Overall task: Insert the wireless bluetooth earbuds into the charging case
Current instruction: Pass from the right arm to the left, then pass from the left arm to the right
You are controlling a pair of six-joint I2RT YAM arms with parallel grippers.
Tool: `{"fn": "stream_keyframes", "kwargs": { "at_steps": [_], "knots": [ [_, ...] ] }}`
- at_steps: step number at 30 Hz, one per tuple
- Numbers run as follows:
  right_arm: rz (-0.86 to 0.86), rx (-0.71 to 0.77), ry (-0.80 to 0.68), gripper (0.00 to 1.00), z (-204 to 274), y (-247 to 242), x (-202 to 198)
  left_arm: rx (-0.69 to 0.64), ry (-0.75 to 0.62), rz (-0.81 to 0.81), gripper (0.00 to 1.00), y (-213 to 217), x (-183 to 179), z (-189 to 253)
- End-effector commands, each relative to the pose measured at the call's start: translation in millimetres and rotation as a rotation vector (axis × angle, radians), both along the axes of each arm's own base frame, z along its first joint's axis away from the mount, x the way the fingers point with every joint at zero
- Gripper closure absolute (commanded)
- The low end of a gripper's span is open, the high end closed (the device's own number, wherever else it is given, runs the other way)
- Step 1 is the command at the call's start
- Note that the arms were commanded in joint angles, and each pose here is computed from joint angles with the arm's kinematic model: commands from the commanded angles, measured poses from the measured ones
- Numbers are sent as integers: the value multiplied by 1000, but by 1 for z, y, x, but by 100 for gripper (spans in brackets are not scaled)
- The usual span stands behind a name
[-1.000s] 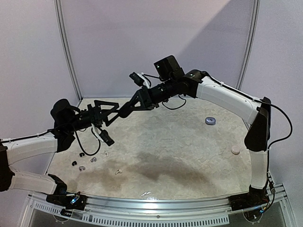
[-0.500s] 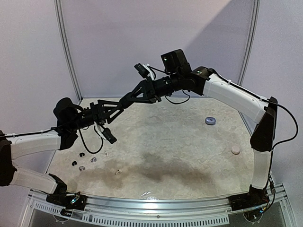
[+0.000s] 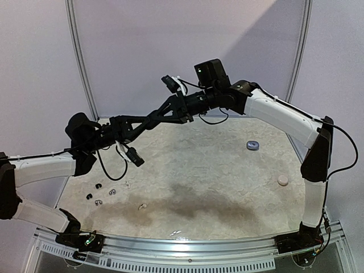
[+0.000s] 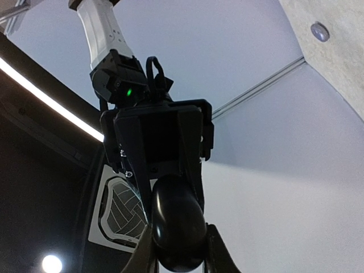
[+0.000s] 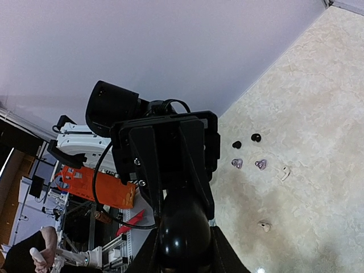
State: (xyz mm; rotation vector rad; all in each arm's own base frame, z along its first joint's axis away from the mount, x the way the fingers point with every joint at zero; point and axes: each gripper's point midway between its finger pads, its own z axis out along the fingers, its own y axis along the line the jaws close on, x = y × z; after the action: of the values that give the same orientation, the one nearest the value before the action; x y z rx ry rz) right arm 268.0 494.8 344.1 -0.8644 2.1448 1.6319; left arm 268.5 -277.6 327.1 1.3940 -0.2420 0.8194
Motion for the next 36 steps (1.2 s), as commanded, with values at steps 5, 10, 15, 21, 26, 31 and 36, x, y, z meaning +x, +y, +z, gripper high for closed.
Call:
{"fn": "stream_keyframes", "kwargs": {
  "at_steps": [5,10,15,21,26,31,36],
  "knots": [
    [-35,-23,-25,59,-5,-4,7,-81,60,2,100,-2,-3,19],
    [-159,-35,-119,20,5,-34,32,-119,496,30,100,9,-5,21],
    [-198,31,-381,15,34,-60,26,-140,1320,81,100,11,-8,-4],
    [-104,119,-601,14,53,-66,-3,-382,1885,-48,100,7,-12,22],
    [-22,126,-758,14,54,-50,-25,-340,2116,-284,100,5,-38,50],
    [61,122,-885,13,53,-30,-46,-286,2157,-318,100,3,-46,51],
    [69,118,-849,19,50,-16,-41,-246,2159,-343,100,2,-51,51]
  ]
}}
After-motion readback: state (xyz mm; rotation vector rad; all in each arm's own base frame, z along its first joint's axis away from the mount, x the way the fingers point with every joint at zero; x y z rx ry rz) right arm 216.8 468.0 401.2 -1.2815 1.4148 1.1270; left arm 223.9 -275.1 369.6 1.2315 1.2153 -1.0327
